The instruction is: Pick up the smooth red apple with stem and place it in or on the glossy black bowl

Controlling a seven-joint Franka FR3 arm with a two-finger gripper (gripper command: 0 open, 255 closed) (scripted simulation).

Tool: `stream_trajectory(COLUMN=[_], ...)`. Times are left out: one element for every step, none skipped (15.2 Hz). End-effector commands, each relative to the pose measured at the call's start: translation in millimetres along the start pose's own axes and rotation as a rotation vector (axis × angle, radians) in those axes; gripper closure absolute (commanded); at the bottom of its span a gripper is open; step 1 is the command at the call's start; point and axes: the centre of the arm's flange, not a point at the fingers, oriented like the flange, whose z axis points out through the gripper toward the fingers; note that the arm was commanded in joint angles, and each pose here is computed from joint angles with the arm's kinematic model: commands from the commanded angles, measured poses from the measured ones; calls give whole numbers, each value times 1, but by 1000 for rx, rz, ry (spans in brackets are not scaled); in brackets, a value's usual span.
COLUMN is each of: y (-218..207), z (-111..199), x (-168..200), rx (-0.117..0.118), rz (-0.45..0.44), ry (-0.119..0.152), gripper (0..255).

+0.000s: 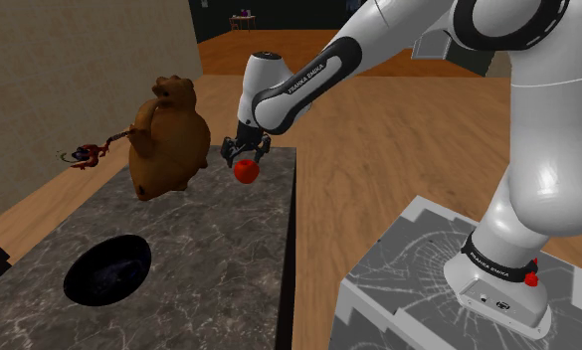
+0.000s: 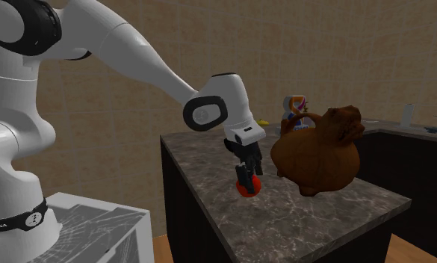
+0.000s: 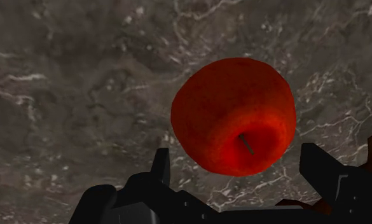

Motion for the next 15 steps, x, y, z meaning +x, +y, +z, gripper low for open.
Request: stream_trajectory(y=[0,0,0,0,0,0,0,0,0,0,0,-1,-2,-3,-4], z=[0,0,0,0,0,0,0,0,0,0,0,-5,-10,-15,-20], x=[0,0,0,0,0,0,0,0,0,1,0,1,2,4,5], rx=[0,0,0,0,0,0,0,0,0,0,0,0,0,0,0], rz=[0,0,0,0,0,0,0,0,0,0,0,0,0,0,0], ry=[0,0,0,0,0,0,0,0,0,0,0,0,0,0,0], gripper=[0,255,255,255,255,255,255,255,255,255,255,255,255,255,255])
